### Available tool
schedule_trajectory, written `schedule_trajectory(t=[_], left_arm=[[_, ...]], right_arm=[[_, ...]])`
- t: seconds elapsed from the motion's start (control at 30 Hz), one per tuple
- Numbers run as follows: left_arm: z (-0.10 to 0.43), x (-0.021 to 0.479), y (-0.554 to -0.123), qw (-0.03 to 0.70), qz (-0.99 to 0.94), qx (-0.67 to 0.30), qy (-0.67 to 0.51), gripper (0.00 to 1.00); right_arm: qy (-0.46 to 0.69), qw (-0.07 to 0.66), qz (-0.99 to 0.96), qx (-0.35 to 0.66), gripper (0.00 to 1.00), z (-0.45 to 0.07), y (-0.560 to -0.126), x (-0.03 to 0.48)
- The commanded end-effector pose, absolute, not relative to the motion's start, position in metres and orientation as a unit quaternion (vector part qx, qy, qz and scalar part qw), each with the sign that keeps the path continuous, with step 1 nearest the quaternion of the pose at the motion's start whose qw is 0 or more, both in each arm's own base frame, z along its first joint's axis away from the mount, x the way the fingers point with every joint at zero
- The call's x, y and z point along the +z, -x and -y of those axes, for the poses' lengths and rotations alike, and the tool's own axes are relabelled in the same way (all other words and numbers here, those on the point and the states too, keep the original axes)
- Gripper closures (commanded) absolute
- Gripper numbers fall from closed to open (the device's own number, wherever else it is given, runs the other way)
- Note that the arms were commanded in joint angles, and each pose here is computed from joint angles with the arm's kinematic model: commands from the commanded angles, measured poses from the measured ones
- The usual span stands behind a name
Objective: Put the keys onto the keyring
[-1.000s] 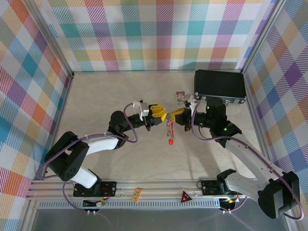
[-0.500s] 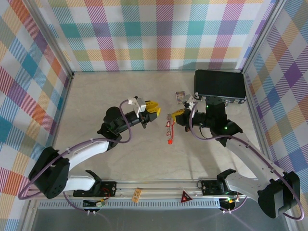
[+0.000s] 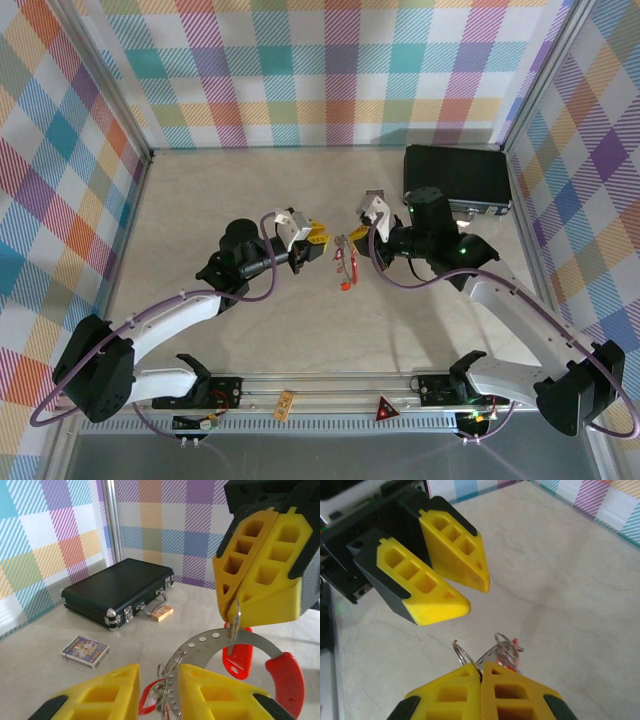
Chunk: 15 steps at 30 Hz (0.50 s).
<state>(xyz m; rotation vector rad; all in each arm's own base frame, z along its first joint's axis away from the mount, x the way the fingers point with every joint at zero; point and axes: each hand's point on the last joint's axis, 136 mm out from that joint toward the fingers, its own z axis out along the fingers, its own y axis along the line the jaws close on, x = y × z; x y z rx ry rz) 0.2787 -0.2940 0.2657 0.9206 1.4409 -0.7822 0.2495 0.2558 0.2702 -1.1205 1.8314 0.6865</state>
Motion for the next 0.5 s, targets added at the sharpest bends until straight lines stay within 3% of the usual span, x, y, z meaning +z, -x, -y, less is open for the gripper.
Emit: schedule_trajectory(t=[0.0, 0.47], left_arm=[[0.302, 0.273, -0.274, 0.592, -0.598, -0.34, -0.42, 0.74], [0.323, 0.265, -0.26, 0.557, -0.565, -0.407, -0.454, 0.73]], right_arm=[[0.484, 0.423, -0.734, 0.219, 1.0, -0.248, -0.253, 0.268], [0.539, 0.421, -0.722, 0.108, 1.0, -0.25, -0.257, 0.253]])
